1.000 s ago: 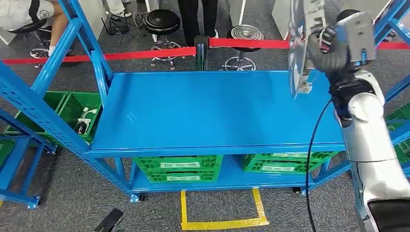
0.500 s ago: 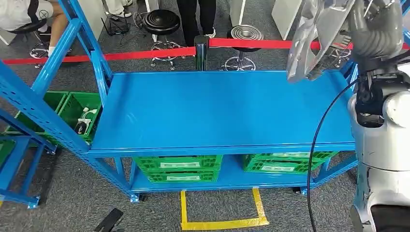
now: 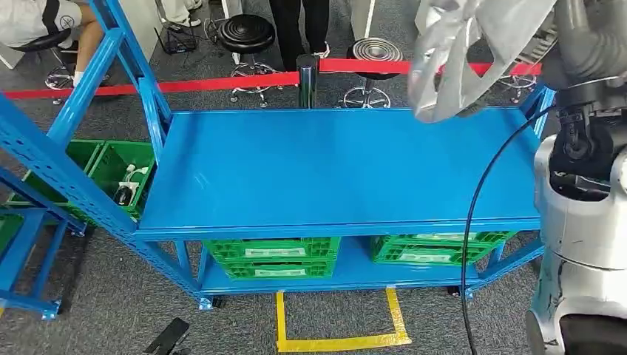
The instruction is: Take the parts from the cabinet and place them on the table.
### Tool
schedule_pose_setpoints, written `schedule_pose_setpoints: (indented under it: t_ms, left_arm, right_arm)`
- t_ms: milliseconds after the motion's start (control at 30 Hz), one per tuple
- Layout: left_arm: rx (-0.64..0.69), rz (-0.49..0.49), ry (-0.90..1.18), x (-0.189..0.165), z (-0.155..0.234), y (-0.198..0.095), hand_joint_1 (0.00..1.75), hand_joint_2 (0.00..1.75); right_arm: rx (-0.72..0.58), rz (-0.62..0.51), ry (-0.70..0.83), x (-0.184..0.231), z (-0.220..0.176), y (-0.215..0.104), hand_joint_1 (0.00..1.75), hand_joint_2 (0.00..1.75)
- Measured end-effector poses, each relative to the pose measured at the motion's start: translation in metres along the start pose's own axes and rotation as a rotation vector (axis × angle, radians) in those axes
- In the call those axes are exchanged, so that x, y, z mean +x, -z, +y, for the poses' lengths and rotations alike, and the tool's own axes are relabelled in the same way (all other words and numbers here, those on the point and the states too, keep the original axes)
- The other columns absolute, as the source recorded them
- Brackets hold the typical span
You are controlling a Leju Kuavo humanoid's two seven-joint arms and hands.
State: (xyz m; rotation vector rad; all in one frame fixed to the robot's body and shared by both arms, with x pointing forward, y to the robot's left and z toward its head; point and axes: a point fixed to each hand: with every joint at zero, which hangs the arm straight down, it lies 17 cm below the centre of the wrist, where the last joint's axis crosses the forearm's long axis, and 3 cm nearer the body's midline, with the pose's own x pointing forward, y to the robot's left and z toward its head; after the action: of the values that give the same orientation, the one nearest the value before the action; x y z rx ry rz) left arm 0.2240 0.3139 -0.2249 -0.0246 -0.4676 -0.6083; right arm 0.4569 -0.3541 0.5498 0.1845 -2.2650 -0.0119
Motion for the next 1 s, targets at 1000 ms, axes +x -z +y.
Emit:
schedule_pose_setpoints:
  t_ms: [1000]
  left_arm:
    - [-0.007, -0.039, -0.003, 0.02, 0.0, 0.003, 0.0, 1.75]
  right_arm:
    - [0.225, -0.065, 0.225, 0.041, 0.067, -0.006, 1.75, 1.75]
